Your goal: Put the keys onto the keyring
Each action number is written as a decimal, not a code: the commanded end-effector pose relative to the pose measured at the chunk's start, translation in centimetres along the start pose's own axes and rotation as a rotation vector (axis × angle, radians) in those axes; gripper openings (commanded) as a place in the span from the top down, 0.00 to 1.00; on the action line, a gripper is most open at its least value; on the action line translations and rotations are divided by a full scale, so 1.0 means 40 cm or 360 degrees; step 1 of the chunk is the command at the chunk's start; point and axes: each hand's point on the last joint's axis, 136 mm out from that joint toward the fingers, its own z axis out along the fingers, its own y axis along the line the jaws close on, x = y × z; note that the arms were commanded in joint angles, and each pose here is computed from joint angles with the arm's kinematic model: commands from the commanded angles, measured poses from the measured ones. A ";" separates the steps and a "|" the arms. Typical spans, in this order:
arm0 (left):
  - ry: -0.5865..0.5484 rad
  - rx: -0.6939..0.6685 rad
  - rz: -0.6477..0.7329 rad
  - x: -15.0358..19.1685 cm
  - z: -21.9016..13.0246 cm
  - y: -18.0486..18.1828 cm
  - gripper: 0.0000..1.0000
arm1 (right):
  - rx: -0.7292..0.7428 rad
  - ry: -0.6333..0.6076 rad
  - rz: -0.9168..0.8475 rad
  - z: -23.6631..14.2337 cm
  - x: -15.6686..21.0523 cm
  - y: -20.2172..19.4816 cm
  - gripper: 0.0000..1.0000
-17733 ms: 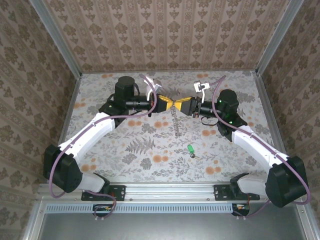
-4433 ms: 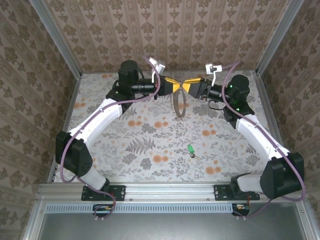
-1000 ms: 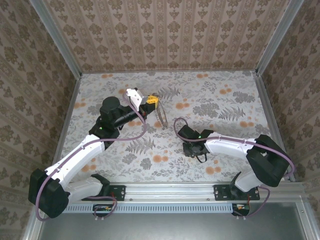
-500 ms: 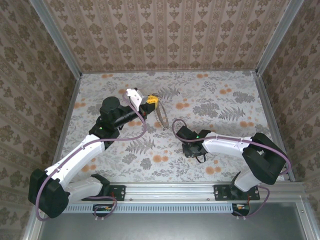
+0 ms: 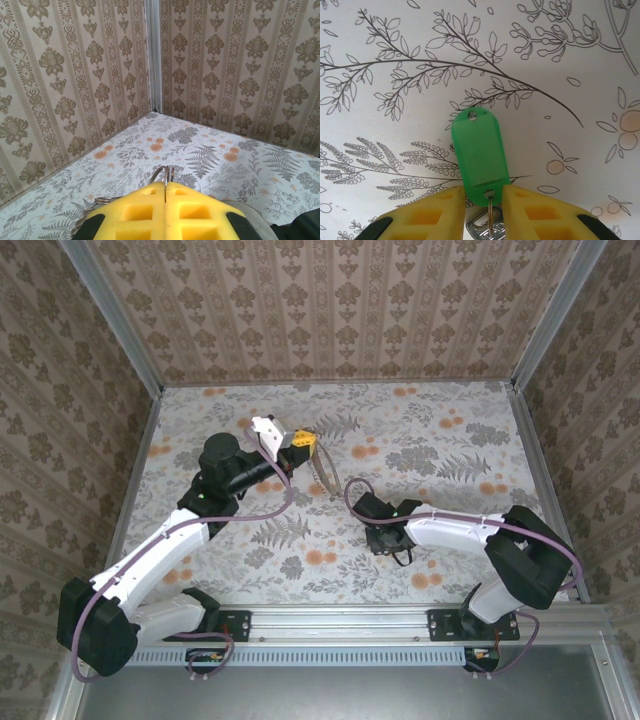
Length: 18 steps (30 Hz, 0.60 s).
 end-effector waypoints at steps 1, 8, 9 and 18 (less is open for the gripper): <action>-0.0121 0.0014 0.0028 -0.051 -0.013 -0.006 1.00 | 0.0048 -0.0019 -0.0029 -0.020 0.007 -0.022 0.72; -0.0119 0.0016 0.0023 -0.049 -0.012 -0.007 1.00 | 0.0050 -0.0025 -0.0022 -0.023 0.012 -0.030 0.76; -0.0121 0.0017 0.0022 -0.052 -0.012 -0.006 1.00 | 0.0051 -0.0024 -0.0022 -0.022 0.013 -0.030 0.76; -0.0125 0.0020 0.0016 -0.053 -0.011 -0.007 1.00 | 0.0054 -0.0011 -0.0030 -0.012 0.023 -0.034 0.78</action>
